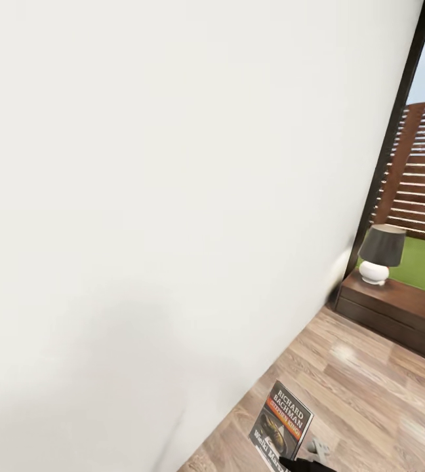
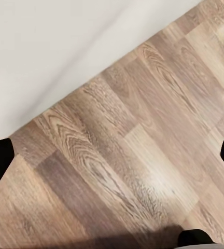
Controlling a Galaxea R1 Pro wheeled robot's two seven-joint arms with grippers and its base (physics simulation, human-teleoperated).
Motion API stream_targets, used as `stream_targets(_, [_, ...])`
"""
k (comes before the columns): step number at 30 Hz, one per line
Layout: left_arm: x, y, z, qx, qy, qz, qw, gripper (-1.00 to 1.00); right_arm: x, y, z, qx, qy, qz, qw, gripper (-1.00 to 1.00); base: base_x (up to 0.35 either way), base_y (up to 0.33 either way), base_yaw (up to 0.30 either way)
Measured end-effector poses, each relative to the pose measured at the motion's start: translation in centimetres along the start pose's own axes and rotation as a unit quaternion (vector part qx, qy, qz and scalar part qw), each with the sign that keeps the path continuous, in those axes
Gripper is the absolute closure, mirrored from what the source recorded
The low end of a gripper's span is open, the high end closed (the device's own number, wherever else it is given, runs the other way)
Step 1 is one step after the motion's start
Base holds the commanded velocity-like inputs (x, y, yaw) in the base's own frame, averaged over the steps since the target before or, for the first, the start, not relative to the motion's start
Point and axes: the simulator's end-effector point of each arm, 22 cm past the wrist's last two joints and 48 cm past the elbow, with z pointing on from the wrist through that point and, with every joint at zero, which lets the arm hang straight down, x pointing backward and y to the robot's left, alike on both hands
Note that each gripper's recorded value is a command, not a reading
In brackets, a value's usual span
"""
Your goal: In the bedroom, move the book from the bed onto either nightstand, and place the two sandals side by side next to the bed.
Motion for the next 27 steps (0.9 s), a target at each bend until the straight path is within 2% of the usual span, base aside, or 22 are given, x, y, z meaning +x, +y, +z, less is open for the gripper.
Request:
stream_targets(12, [-0.02,-0.01,-0.01,0.000,0.000,0.000,1.0000,-1.00,-0.01,0.01,-0.01,0.000,0.000,0.000,1.0000,1.00,0.253,0.000,-0.239])
stream_targets(27, [-0.02,0.00,0.01,0.000,0.000,0.000,1.0000,-1.00,-0.11,-0.01,0.00,0.000,-0.002,0.001,1.0000,1.00,0.019,0.000,-0.244])
